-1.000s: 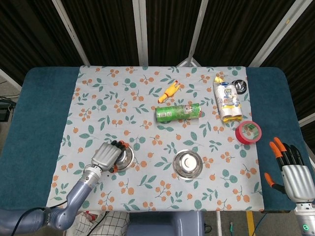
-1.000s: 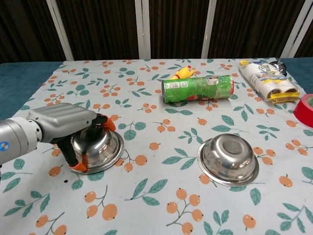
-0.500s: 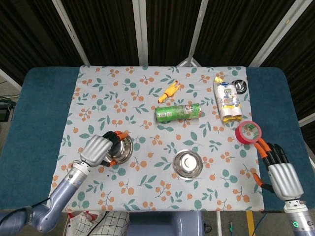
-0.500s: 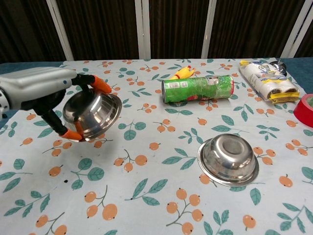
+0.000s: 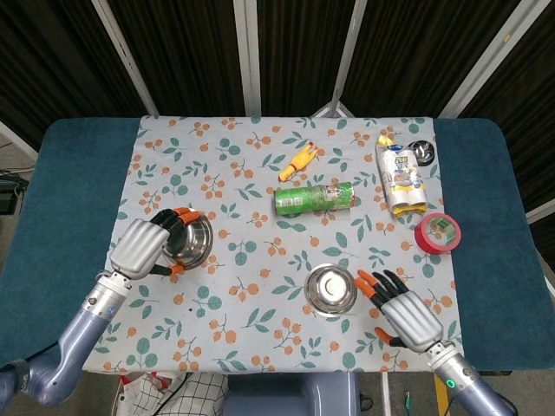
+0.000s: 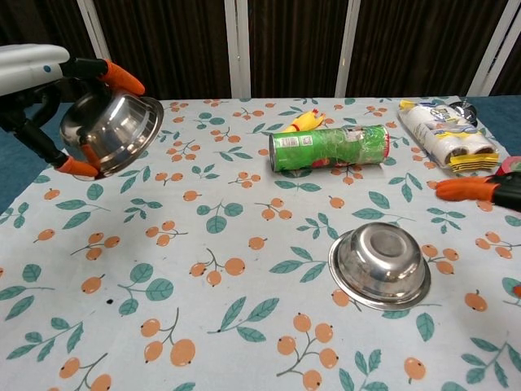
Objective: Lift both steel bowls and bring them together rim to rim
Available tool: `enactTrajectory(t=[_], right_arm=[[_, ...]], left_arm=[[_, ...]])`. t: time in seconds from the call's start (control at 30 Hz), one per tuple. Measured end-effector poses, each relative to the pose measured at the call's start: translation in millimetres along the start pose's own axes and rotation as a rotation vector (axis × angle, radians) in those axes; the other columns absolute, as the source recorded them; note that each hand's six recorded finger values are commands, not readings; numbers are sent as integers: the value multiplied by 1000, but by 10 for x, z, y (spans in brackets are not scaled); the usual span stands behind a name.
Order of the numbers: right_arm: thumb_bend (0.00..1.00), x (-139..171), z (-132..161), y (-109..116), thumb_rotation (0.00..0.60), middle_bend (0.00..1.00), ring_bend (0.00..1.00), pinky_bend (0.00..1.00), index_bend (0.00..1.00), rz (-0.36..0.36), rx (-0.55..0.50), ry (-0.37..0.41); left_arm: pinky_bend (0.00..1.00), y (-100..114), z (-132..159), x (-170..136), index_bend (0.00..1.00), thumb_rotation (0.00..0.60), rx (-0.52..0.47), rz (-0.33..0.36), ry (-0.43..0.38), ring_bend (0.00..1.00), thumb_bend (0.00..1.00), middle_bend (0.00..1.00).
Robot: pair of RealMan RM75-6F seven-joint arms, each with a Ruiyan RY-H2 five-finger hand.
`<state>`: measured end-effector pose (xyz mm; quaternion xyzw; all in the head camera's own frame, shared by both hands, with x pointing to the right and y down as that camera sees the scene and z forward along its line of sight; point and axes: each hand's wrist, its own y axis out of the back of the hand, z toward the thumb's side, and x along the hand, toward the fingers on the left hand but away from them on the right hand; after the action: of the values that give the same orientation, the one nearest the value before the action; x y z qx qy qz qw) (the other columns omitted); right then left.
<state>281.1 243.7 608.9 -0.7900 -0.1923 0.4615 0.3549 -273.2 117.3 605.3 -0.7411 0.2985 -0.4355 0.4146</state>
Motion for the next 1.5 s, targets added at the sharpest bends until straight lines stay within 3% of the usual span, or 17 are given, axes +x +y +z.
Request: enactTrajectory(t=[0.13, 0.37, 1.33, 1.5], right_arm=[[347, -156, 233, -80, 600, 0, 0, 0, 0, 58, -13, 58], [342, -461, 408, -117, 600, 0, 0, 0, 0, 70, -10, 84], [334, -1070, 303, -319, 600, 0, 0, 1, 0, 143, 72, 38], [334, -1100, 293, -339, 600, 0, 0, 95, 0, 159, 72, 34]], left_arm=[[711, 21, -68, -43, 408, 600, -1, 2, 10, 515, 308, 586], [709, 75, -116, -110, 408, 600, 6, 20, 12, 515, 307, 586], [706, -7, -227, -15, 408, 600, 40, 11, 50, 515, 307, 586], [707, -25, -232, 0, 408, 600, 42, 6, 53, 515, 307, 587]])
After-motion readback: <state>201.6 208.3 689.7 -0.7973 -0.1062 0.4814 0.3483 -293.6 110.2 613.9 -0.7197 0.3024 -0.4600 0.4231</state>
